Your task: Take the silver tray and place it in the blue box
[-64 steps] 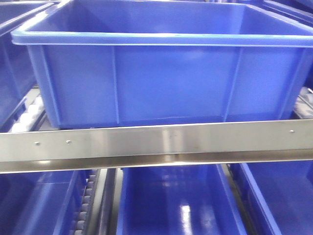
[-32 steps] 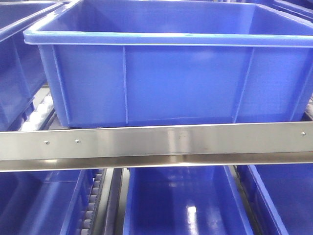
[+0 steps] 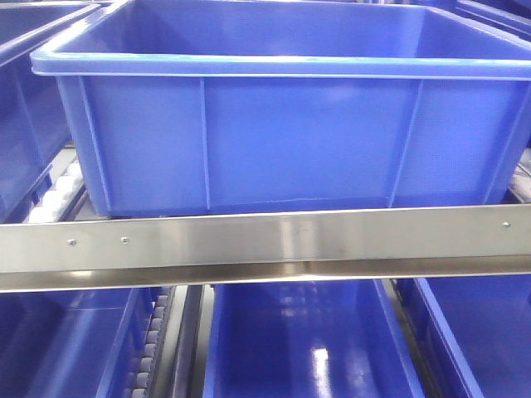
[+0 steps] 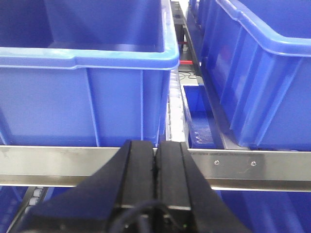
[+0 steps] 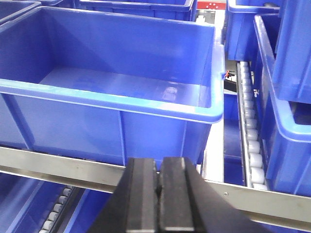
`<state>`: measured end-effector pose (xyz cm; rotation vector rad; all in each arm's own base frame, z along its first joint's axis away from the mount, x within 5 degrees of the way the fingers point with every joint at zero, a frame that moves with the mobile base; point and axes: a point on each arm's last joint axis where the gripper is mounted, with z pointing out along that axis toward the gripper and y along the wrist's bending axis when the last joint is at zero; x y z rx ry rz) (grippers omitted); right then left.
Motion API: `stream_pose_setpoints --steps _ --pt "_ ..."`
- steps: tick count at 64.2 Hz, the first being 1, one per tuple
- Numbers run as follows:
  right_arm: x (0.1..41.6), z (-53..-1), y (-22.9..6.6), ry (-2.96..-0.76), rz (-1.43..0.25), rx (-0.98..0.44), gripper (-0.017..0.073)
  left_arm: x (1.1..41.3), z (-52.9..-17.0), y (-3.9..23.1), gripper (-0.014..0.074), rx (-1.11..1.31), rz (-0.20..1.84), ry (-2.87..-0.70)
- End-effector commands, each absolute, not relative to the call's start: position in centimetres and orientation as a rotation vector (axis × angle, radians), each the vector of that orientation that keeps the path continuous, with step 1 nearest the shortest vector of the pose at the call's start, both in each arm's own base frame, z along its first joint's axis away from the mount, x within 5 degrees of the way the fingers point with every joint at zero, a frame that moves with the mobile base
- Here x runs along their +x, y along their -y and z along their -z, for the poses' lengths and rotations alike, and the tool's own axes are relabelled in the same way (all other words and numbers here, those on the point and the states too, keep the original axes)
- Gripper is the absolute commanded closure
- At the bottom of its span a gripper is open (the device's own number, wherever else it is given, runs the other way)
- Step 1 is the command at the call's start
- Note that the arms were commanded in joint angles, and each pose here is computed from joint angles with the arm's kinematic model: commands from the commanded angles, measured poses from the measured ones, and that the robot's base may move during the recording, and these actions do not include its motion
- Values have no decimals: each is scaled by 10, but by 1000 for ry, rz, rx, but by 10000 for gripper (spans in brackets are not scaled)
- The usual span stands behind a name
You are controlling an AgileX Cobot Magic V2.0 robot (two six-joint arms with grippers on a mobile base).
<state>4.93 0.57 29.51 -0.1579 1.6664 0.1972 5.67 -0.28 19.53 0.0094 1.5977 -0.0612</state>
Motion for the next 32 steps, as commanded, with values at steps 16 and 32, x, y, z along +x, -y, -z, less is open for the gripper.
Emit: stream_pose_setpoints --steps 16,32 --pt "49 -310 -7 -1564 -193 -187 503 55 -204 2 699 -5 65 -1499" --pt "49 -310 -7 -1564 -193 -187 503 55 -204 2 699 -5 65 -1499"
